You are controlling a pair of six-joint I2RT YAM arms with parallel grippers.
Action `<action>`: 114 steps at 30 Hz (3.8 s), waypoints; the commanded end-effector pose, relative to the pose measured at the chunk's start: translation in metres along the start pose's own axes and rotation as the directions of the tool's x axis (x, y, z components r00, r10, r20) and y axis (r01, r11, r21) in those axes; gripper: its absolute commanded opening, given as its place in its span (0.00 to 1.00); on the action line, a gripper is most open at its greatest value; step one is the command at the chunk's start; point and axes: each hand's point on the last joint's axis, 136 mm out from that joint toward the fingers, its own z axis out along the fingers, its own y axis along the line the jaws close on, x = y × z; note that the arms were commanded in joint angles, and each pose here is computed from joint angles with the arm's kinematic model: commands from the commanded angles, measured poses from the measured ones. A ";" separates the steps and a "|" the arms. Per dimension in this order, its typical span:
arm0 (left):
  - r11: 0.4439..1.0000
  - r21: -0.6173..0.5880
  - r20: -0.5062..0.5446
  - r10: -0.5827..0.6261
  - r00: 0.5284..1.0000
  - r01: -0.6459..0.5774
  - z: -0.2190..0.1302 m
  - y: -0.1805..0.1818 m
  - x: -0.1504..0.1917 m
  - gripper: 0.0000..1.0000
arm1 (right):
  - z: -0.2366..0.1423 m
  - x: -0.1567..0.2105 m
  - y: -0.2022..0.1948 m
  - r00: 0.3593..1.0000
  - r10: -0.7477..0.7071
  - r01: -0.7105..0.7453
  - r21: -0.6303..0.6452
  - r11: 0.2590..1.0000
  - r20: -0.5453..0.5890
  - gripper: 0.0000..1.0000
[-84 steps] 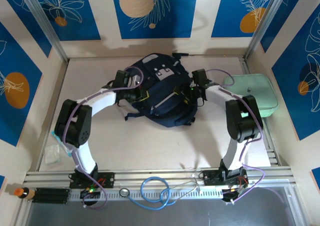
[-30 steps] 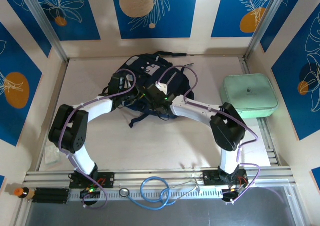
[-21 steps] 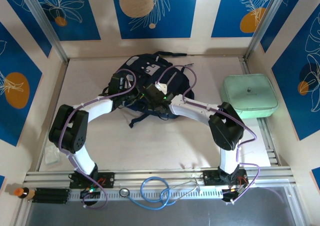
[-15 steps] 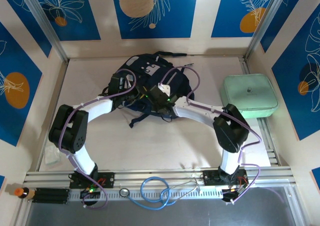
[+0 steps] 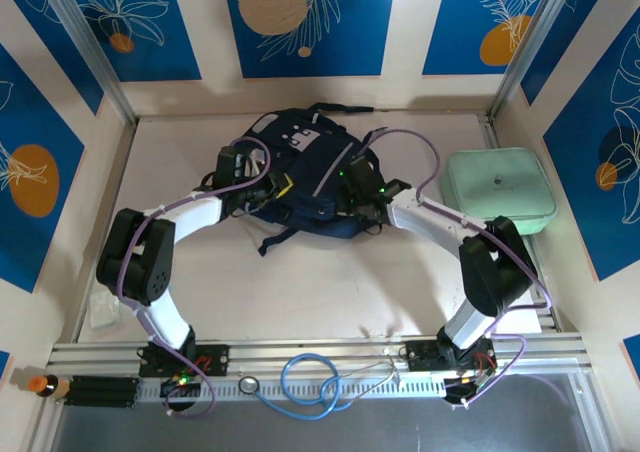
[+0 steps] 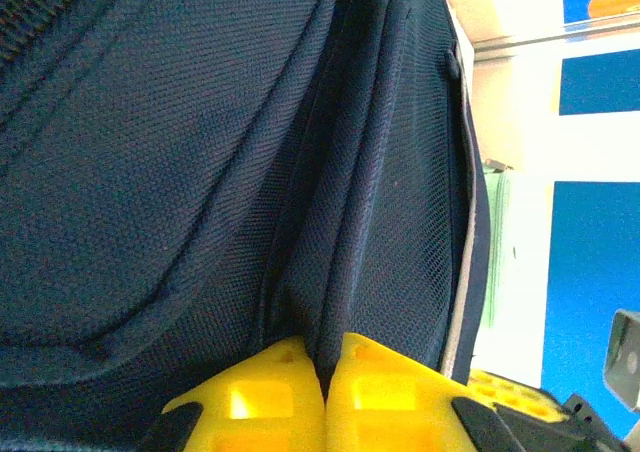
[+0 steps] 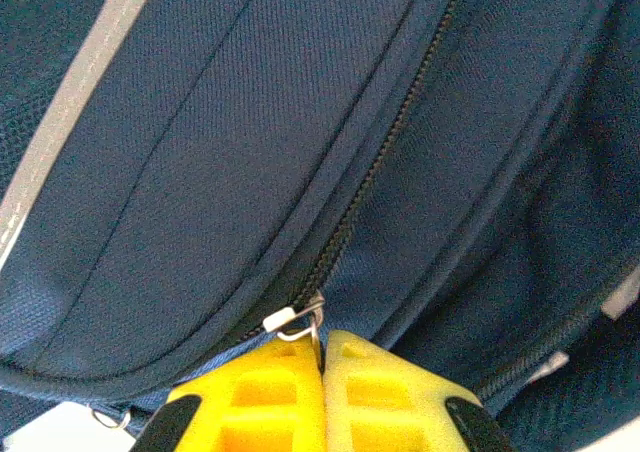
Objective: Pack the student bag
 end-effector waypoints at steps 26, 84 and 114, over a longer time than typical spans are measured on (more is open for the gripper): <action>0.974 -0.087 0.253 -0.182 0.950 0.210 -0.106 0.071 -0.023 0.53 | 0.026 0.021 0.241 0.905 -0.426 0.341 -0.570 0.748 -0.017 0.00; 0.941 -0.331 0.292 0.034 0.956 0.068 -0.102 0.082 -0.063 0.44 | -0.005 0.071 0.176 0.929 -0.355 0.238 -0.564 0.791 -0.106 0.00; 0.975 -0.159 0.234 -0.118 0.965 0.158 -0.073 0.073 -0.044 0.19 | 0.017 0.075 0.193 0.893 -0.442 0.355 -0.463 0.812 -0.091 0.00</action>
